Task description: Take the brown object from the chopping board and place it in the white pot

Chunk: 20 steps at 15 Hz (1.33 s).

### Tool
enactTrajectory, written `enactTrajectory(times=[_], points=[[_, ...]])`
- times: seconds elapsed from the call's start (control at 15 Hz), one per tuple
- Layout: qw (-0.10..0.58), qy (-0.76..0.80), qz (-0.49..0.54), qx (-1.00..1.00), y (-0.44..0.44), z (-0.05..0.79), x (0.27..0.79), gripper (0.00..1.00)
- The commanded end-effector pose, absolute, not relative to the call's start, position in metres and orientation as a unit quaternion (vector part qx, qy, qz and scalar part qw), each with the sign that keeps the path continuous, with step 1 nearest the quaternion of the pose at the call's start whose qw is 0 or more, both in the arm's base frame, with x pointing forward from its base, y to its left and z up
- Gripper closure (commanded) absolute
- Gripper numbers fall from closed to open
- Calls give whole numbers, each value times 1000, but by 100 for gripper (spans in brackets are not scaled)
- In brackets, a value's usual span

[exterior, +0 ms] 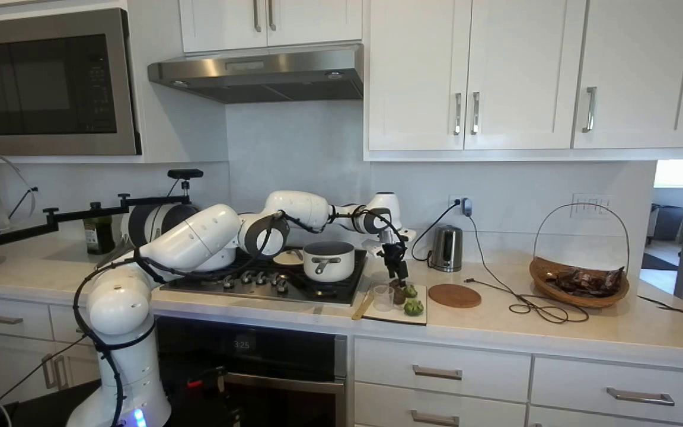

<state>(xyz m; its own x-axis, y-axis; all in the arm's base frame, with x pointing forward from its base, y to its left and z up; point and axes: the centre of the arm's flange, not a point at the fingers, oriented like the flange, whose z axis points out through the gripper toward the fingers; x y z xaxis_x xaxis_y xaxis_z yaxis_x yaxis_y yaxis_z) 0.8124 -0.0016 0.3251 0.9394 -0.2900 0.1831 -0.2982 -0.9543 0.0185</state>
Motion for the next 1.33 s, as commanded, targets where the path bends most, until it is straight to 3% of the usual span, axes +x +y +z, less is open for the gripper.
enactTrajectory(times=[0.0,0.2,0.4,0.6,0.73,0.93,1.07,1.27], points=[[15,-158,78,984,-6,338,828,0],[15,-158,74,984,-6,339,828,2],[14,-158,72,985,-3,338,828,26],[11,-156,70,985,0,336,828,33],[9,-155,68,986,3,334,828,26],[9,-154,66,986,6,332,828,39],[8,-153,66,986,6,331,828,54],[7,-152,67,986,6,332,829,58]])
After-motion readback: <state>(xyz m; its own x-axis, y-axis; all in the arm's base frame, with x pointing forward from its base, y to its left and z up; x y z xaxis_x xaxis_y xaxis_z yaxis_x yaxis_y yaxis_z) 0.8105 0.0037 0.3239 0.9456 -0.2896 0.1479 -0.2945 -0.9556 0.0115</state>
